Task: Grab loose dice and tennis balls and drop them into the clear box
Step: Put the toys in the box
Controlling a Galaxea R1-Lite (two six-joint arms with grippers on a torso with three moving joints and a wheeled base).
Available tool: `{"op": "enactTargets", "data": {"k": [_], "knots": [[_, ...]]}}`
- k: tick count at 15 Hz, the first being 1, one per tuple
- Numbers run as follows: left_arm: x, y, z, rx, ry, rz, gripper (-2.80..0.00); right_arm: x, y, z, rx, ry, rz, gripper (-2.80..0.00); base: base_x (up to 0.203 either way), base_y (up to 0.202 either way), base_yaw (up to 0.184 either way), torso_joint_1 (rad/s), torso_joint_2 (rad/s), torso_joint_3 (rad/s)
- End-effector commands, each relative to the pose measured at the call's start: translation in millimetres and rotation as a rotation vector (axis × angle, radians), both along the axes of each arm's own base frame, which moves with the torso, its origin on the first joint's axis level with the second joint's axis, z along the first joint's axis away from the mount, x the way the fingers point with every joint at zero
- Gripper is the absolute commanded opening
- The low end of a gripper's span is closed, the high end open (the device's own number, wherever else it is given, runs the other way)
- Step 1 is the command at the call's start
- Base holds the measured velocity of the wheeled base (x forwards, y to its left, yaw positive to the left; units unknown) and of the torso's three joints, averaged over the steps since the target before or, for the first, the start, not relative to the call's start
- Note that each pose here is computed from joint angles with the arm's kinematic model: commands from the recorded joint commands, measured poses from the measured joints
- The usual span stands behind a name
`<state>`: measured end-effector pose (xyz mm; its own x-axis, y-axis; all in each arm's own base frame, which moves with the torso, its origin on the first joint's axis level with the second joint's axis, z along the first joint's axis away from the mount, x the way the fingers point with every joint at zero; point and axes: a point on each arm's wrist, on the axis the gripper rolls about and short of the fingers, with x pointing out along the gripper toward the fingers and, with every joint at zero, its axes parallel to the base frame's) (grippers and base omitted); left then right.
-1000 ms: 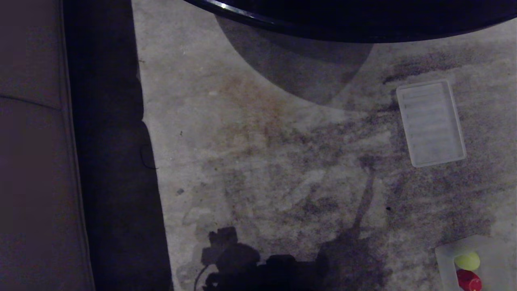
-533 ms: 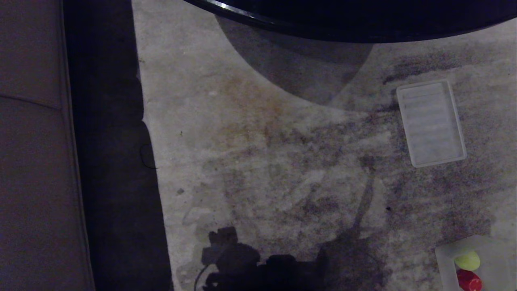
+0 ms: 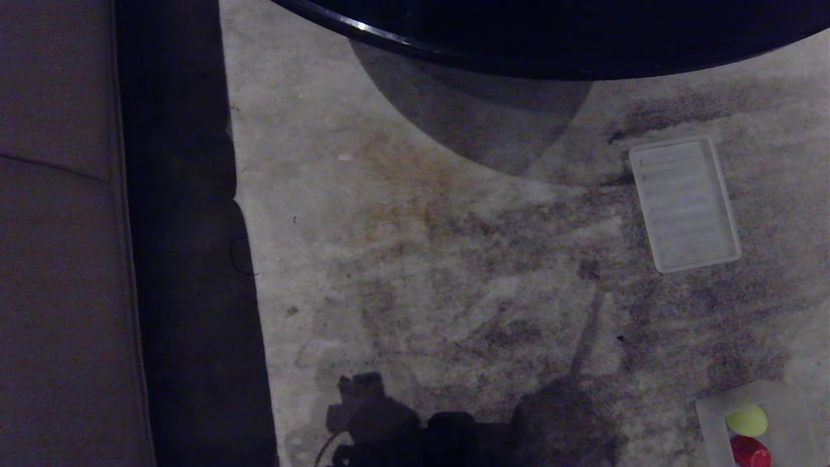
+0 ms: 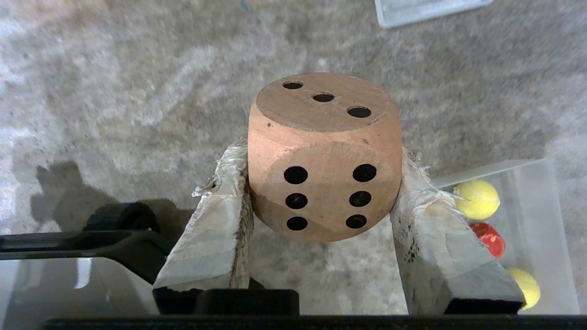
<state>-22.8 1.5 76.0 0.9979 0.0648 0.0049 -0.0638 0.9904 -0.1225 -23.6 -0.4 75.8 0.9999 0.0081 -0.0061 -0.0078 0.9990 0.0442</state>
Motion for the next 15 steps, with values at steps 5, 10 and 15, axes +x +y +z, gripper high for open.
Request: {"op": "enactTargets", "data": {"k": [5,10,15], "knots": [[0.2,0.0,-0.3,-0.002,0.002,0.001,-2.80,0.4,0.0,-0.2,-0.004,0.003,0.000,-2.80,0.000,0.000,0.000,0.001,0.00,0.200],[0.2,0.0,-0.2,-0.006,0.000,0.001,-2.80,0.4,0.0,-0.2,-0.018,0.003,0.001,-2.80,0.000,0.000,0.000,0.003,0.00,0.206],[0.2,0.0,-0.2,-0.006,0.000,0.001,-2.80,0.4,0.0,-0.2,-0.018,0.003,0.003,-2.80,0.000,0.000,0.000,0.001,0.00,0.203]]}}
